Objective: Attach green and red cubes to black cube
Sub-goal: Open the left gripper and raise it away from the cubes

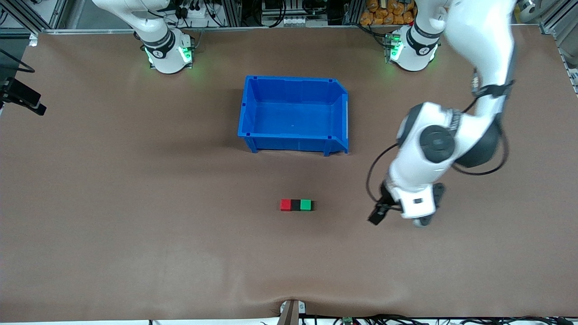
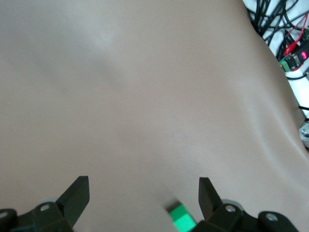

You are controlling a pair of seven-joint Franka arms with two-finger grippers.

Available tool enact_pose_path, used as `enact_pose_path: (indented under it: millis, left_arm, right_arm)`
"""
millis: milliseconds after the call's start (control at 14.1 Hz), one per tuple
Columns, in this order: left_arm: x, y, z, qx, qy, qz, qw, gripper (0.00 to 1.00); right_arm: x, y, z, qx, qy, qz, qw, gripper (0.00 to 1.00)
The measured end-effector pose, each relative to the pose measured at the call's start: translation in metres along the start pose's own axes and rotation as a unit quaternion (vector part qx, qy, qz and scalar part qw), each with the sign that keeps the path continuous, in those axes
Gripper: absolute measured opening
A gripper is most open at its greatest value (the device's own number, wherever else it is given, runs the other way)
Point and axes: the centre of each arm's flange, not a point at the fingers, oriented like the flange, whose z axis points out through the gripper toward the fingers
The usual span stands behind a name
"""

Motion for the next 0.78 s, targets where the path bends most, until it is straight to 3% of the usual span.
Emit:
enact_pose_path:
  millis: [426,781]
  left_arm:
    - [0.073,-0.065,-0.073,0.026,-0.032,0.120,0.992,1.00]
    - [0.067,-0.089,-0.137,0.028,-0.025,0.209,0.977,1.00]
  right_arm:
    - [-0.005,0.000,0.002,0.015,-0.015,-0.060,0.998,1.00]
    - [-0.006,0.001,0.000,0.019,-0.015,-0.070,0.997,1.00]
